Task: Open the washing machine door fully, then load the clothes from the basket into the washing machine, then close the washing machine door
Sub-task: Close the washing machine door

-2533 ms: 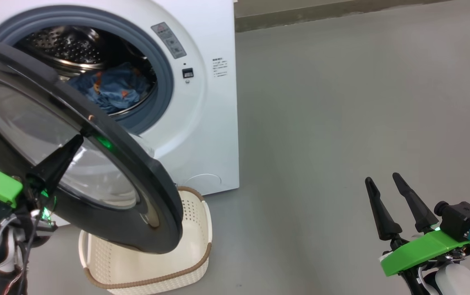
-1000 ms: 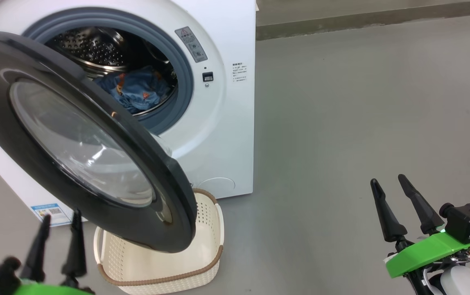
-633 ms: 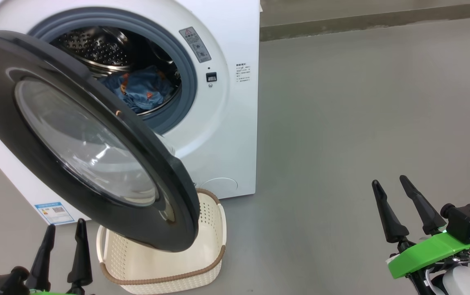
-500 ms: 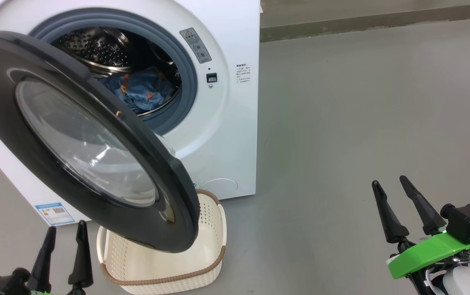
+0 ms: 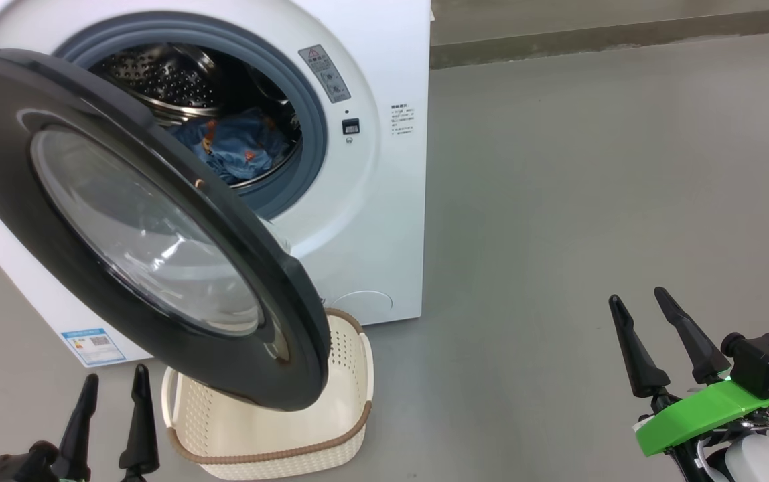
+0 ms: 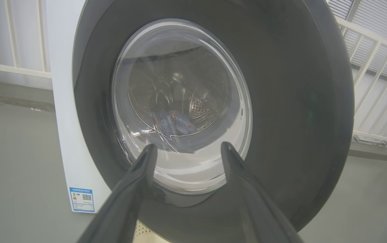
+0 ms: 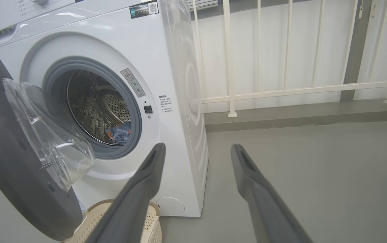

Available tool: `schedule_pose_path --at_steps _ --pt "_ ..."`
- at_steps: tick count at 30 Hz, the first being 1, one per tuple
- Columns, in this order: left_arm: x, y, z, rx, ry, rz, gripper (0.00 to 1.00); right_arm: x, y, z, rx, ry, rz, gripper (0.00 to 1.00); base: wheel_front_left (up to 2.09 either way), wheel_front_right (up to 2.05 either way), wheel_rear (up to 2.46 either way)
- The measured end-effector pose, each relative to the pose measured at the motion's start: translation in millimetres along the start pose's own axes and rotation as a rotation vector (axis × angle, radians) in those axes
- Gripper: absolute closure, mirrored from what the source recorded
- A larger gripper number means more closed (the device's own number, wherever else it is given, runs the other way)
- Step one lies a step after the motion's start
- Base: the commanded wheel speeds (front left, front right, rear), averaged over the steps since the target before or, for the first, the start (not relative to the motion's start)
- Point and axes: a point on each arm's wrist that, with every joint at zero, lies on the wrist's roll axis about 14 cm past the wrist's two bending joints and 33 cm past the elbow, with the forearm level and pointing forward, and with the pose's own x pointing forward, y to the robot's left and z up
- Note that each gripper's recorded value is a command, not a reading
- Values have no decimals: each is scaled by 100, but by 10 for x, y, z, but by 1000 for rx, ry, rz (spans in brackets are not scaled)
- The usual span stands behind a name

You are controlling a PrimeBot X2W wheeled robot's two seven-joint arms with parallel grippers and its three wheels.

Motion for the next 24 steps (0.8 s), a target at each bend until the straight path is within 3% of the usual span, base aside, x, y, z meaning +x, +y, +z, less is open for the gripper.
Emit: schedule_pose_path --at_steps 9,11,13,24 --pt "-35 26 -1 3 -3 10 0 63 121 28 14 -12 36 2 0 0 0" --pt "-53 40 1 1 -5 18 0 105 195 85 53 -33 54 57 0 0 0" --pt "-79 63 5 -1 -7 27 0 166 311 151 64 -53 90 100 0 0 0" --pt "-348 330 64 12 -24 118 0 543 1297 579 101 -162 405 100 0 0 0"
